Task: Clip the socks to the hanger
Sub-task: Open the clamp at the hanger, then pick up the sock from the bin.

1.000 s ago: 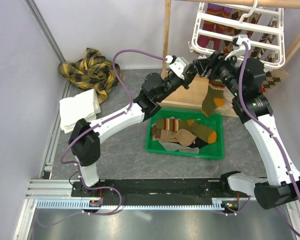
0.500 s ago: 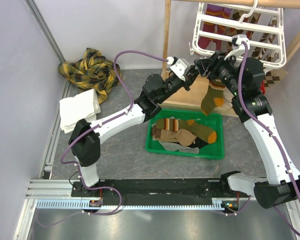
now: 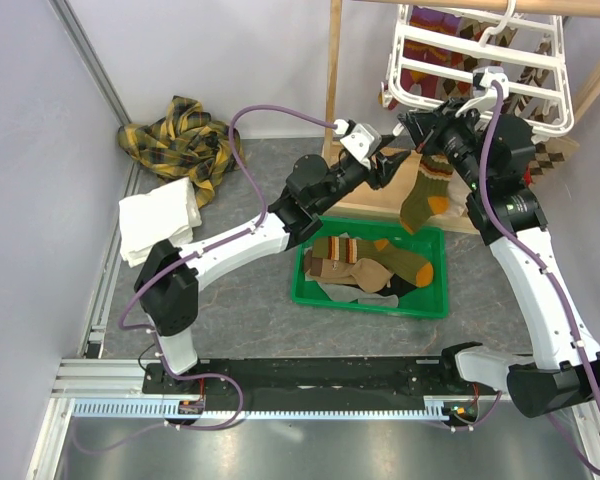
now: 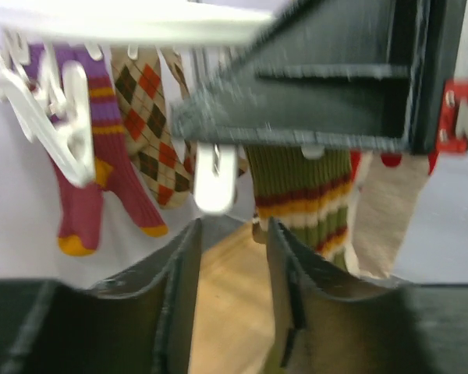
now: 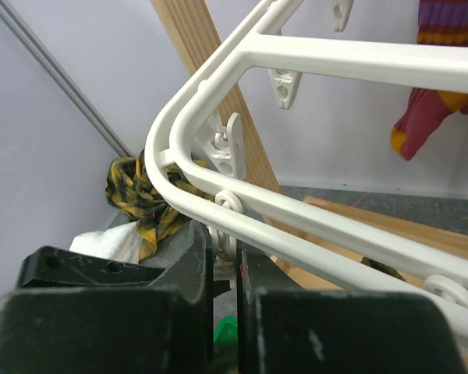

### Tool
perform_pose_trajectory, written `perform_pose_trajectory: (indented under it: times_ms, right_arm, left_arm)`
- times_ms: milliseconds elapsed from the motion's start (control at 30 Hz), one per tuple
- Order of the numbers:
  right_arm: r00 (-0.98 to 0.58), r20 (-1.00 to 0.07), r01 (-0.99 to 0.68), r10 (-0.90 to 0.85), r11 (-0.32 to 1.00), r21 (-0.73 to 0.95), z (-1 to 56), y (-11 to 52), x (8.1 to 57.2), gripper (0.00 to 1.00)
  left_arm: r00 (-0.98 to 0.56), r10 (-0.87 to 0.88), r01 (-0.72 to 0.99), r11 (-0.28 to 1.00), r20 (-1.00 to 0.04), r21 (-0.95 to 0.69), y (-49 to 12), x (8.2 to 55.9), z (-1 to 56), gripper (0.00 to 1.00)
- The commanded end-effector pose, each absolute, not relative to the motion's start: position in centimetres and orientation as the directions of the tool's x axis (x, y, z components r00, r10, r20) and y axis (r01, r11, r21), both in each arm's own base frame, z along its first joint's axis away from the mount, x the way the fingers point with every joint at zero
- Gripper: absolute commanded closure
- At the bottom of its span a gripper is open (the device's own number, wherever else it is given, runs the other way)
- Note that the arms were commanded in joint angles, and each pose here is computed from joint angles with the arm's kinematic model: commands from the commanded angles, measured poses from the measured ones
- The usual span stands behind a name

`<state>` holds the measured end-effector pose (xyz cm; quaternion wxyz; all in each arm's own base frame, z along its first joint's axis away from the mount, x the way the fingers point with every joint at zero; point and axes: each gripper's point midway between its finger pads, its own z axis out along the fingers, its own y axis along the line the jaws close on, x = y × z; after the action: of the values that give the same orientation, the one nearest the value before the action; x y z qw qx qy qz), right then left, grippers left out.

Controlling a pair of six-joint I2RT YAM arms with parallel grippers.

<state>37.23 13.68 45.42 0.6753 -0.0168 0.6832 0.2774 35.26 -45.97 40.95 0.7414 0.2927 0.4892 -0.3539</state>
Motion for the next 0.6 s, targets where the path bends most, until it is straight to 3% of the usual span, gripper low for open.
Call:
perform_pose_trajectory:
  times_ms: [0, 67, 167, 267, 400, 567]
  right_arm:
    - [-0.02, -0.931, -0.418, 0.364, 0.843, 0.338, 47.7, 13.4, 36.4, 1.0]
    - [-0.02, -0.934, -0.415, 0.357, 0.847, 0.332, 47.6, 13.3, 36.4, 1.0]
    - [-0.02, -0.936, -0.41, 0.351, 0.851, 0.328, 47.4, 13.2, 36.3, 1.0]
    - [-0.025, -0.937, -0.405, 0.347, 0.854, 0.327, 47.1, 13.1, 36.4, 1.0]
    - [-0.024, -0.939, -0.4, 0.342, 0.858, 0.323, 46.9, 13.0, 36.3, 1.0]
    - [-0.027, -0.941, -0.39, 0.336, 0.864, 0.319, 46.5, 12.8, 36.3, 1.0]
  left_arm:
    - [0.233, -0.288, 0.812, 0.583, -0.929, 0.024, -44.6, 33.5, 42.8, 0.4]
    - [0.175, -0.282, 0.803, 0.595, -0.944, -0.029, -44.1, 33.6, 41.5, 0.24]
    - [0.091, -0.292, 0.765, 0.632, -0.952, -0.121, -42.3, 33.6, 40.7, 0.11]
    - [-0.037, -0.306, 0.689, 0.682, -0.951, -0.246, -40.2, 33.5, 38.3, 0.08]
    - [-0.278, -0.344, 0.443, 0.782, -0.897, -0.438, -36.7, 33.9, 33.0, 0.07]
    - [-0.524, -0.277, 0.207, 0.876, -0.805, -0.436, -33.4, 31.9, 25.3, 0.06]
